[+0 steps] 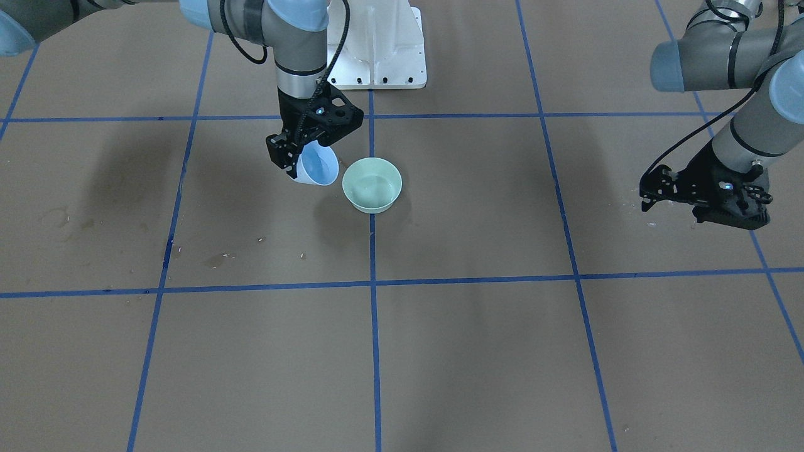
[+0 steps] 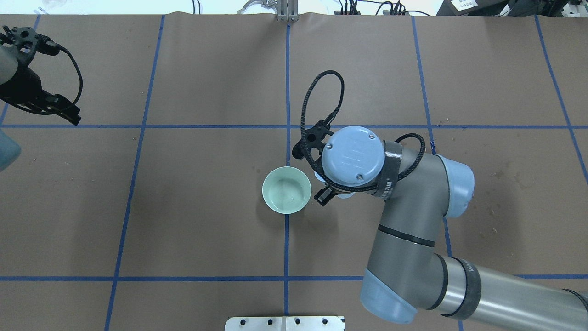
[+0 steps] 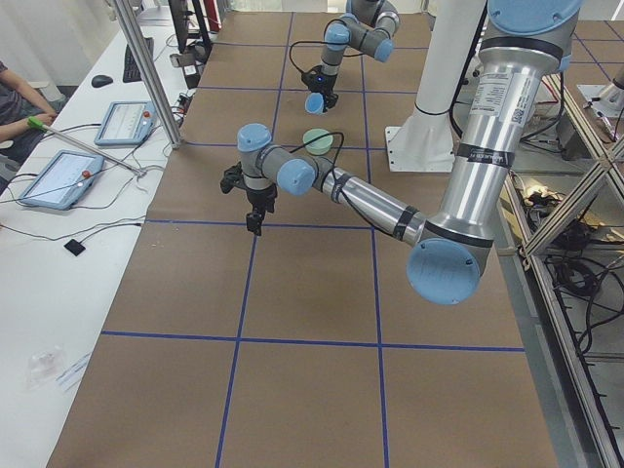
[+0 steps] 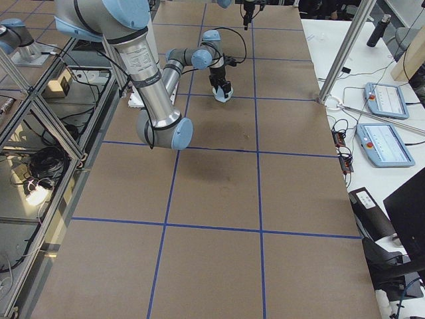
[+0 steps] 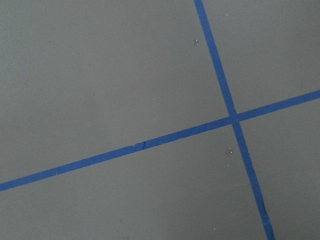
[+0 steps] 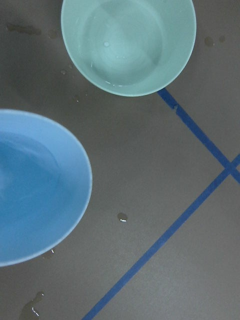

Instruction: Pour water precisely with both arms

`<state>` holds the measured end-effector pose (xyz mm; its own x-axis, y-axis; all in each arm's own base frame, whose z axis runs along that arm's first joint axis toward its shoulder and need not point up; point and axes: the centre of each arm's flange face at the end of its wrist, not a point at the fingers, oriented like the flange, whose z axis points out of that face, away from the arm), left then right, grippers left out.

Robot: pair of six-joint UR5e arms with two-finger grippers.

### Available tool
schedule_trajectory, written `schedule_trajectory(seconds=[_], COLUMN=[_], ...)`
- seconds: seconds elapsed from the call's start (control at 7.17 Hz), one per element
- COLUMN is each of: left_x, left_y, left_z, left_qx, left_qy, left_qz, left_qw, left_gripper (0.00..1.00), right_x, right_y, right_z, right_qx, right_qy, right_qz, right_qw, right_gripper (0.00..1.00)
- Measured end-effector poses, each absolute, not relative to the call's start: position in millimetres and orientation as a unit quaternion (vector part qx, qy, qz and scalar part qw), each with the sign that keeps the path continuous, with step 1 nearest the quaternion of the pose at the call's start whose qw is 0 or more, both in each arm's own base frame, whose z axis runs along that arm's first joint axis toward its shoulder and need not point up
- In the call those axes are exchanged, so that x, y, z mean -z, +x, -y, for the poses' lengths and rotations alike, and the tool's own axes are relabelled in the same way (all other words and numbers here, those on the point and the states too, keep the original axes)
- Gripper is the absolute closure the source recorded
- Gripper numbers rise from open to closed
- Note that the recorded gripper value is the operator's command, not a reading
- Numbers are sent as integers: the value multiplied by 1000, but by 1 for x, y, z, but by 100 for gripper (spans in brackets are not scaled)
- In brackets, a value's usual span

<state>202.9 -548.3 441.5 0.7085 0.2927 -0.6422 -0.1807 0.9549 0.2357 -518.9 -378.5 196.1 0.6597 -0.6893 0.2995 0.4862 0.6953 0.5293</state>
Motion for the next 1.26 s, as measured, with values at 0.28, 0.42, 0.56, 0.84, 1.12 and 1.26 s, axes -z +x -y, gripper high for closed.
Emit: schedule_trajectory(seconds=[0.28,0.42,0.56,0.84,1.12,1.26], left_x=[-449,-454,-461,-475,-480,-483], left_y=[195,190,185,178,177,177], left_z=[553,556,559,565,566,566], left_qx=[-128,-131,-134,-143,-145,-145], left_qy=[78,79,78,75,73,71], left_qz=[-354,-352,-348,-342,-340,-339], left_qw=[923,924,925,926,926,927], left_gripper=[1,1,1,1,1,1], right_x=[-184,-180,-174,-163,-160,-162], right_y=[-539,-556,-569,-581,-585,-590], right_z=[374,374,376,372,371,370], right_qx=[354,363,373,401,430,441], right_qy=[197,193,187,186,195,199], right_qz=[217,205,193,153,109,89], right_qw=[888,888,888,884,875,871], right_gripper=[97,97,97,97,100,100])
